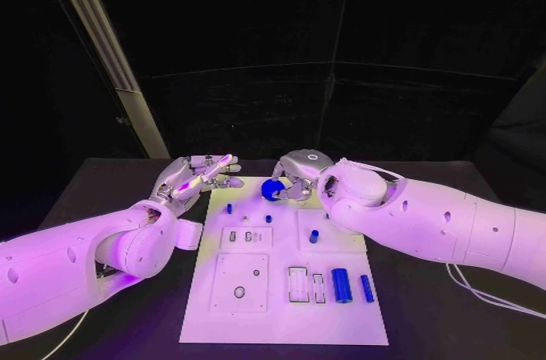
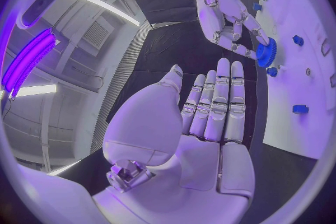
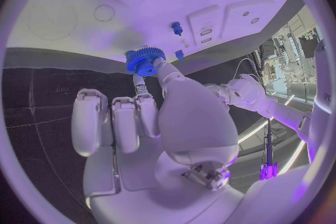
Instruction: Assemble the parts on the task board
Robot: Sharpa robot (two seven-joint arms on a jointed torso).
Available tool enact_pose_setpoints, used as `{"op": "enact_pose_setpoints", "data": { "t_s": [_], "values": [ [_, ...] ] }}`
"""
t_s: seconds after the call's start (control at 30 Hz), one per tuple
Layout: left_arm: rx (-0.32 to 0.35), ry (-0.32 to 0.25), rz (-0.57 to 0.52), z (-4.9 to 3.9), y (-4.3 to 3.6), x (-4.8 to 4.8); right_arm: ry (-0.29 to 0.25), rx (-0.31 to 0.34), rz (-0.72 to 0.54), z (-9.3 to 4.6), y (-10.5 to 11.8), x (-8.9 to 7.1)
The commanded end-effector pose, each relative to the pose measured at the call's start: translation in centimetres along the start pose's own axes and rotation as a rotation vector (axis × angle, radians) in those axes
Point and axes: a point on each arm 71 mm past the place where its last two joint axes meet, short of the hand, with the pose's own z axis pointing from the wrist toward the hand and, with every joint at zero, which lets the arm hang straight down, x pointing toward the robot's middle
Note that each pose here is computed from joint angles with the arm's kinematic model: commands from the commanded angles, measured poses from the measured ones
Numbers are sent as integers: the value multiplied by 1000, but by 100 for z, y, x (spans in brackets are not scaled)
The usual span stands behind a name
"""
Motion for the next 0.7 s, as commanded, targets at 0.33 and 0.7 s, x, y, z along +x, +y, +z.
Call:
{"op": "enact_pose_setpoints", "data": {
  "t_s": [0.33, 0.7],
  "values": [
    [7, 16, -7, 14, -8, 27, 48, 0, -29, 146, 95, 157],
    [5, 18, -8, 25, -3, 40, 44, 18, -34, 212, 130, 191]
  ]
}}
